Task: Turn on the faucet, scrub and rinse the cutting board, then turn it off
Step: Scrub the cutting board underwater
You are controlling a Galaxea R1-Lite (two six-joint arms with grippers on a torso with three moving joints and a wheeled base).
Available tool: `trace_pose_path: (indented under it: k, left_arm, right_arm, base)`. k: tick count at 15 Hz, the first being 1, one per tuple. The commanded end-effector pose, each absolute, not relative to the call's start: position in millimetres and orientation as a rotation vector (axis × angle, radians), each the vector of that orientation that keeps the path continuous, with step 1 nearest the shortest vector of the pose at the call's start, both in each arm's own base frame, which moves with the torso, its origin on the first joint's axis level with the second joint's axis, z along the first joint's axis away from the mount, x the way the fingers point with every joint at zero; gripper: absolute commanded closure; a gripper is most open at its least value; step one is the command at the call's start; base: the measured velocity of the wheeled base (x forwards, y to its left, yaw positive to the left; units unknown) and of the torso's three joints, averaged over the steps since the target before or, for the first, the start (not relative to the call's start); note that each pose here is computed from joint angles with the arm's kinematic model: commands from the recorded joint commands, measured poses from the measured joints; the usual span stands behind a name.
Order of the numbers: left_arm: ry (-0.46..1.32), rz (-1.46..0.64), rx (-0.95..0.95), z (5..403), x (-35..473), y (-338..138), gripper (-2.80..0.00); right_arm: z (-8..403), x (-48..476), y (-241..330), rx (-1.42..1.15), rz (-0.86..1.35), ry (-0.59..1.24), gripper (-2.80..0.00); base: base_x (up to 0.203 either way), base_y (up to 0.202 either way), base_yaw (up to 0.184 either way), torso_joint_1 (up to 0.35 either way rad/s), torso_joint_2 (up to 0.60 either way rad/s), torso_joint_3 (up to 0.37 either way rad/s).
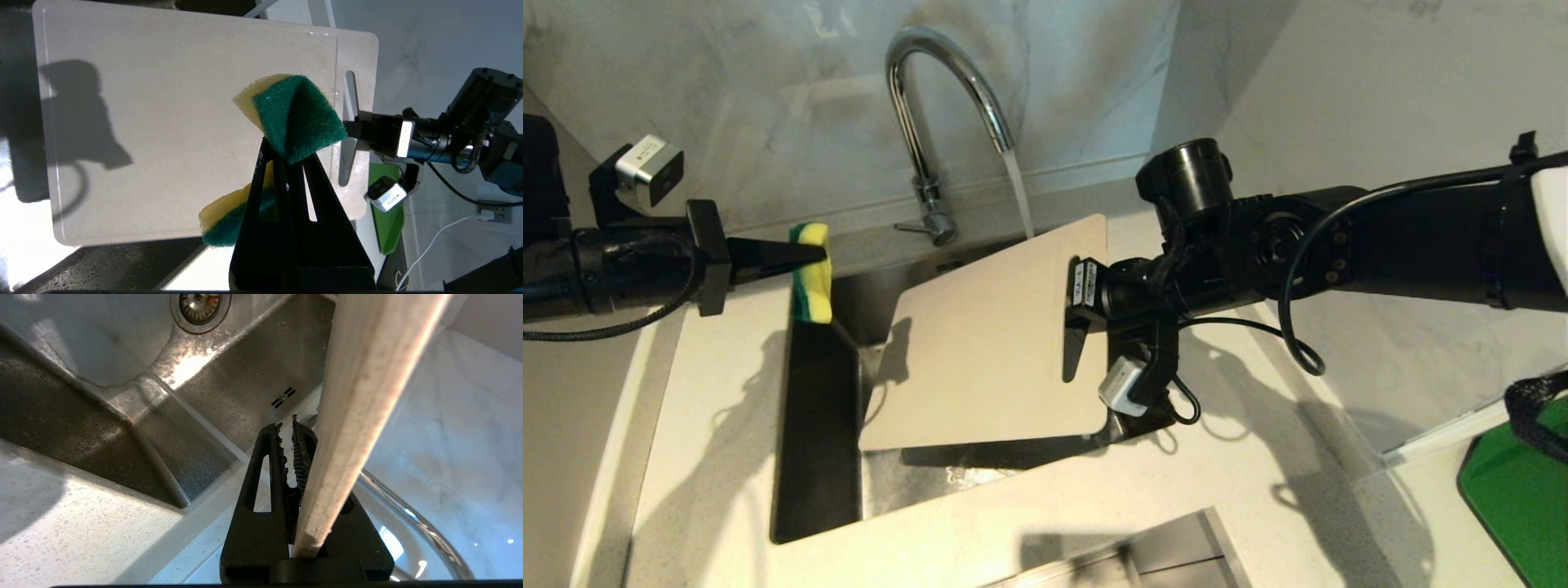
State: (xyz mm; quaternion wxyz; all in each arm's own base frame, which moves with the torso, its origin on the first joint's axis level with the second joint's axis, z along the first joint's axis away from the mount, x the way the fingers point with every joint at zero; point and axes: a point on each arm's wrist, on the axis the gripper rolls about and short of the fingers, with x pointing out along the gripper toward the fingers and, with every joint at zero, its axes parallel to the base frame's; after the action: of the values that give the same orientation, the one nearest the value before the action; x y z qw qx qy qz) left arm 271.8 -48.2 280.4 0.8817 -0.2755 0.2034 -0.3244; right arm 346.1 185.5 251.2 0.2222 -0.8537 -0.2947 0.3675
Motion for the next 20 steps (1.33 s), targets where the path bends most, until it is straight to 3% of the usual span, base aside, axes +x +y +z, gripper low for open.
trace_pose_path:
  k: [1, 20]
  left_arm:
    - [0.427, -0.678, -0.578, 280, 272, -48, 0.0]
    - [0.448, -0.689, -0.579, 275, 277, -53, 0.0]
  right_arm:
    - [240, 356, 189, -2.359, 1.043, -0.82, 0.0]
    - [229, 400, 188, -2.345, 1.038, -0.788, 0.0]
  base:
    - [0.0, 0.0, 0.0, 0.0, 0.0, 0.0]
    - [0.0, 0.0, 0.0, 0.0, 0.0, 0.0]
